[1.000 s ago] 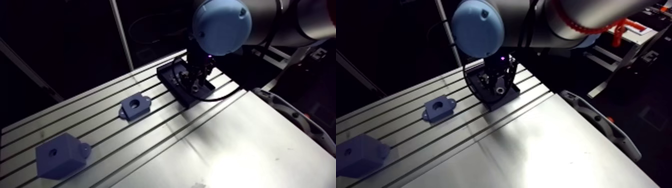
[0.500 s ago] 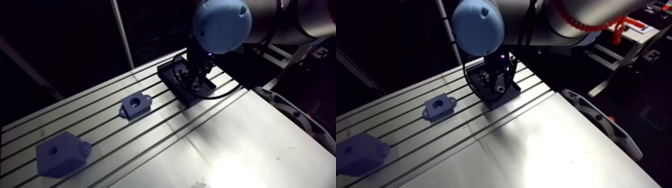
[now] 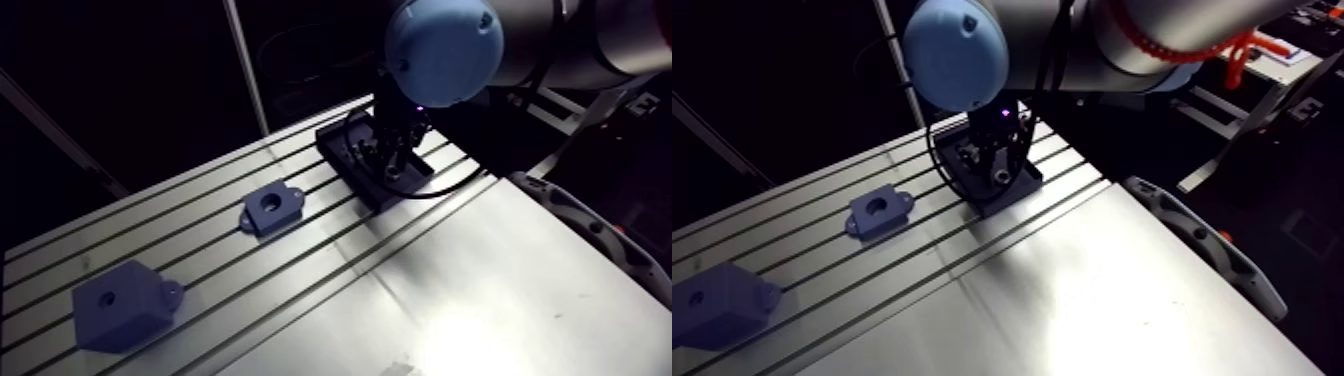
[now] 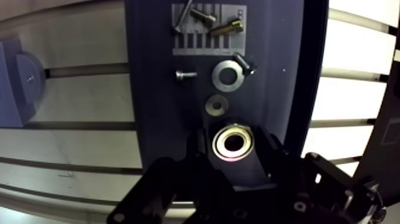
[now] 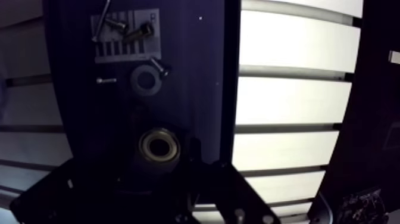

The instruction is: Pick up the bearing and press it into the housing until flush.

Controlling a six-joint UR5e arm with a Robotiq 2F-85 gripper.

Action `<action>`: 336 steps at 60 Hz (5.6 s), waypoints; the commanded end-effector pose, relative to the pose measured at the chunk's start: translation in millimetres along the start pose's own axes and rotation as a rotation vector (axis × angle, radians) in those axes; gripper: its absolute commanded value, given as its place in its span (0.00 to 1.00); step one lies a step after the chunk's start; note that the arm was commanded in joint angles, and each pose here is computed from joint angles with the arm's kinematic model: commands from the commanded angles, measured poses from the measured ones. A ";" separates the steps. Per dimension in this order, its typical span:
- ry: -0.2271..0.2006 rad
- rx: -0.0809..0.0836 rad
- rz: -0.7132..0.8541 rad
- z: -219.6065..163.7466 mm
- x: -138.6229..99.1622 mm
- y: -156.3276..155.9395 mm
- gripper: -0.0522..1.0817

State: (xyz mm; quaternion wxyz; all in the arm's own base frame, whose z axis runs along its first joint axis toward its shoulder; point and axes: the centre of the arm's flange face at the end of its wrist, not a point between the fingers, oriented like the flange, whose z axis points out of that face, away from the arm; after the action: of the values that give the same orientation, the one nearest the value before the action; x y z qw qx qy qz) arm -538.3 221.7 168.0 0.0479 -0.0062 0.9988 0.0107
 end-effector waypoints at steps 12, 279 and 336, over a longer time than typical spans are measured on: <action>-0.003 -0.002 -0.001 0.4 -0.1 0.3 0.48; -0.005 -0.009 0.001 -37.2 59.8 -215.3 0.55; -0.012 -0.009 -0.020 -32.0 56.9 -215.1 0.55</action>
State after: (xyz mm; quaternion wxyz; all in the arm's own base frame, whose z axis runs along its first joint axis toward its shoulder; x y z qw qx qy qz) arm -595.2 5.2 190.2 0.0534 -0.0161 0.9983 0.0149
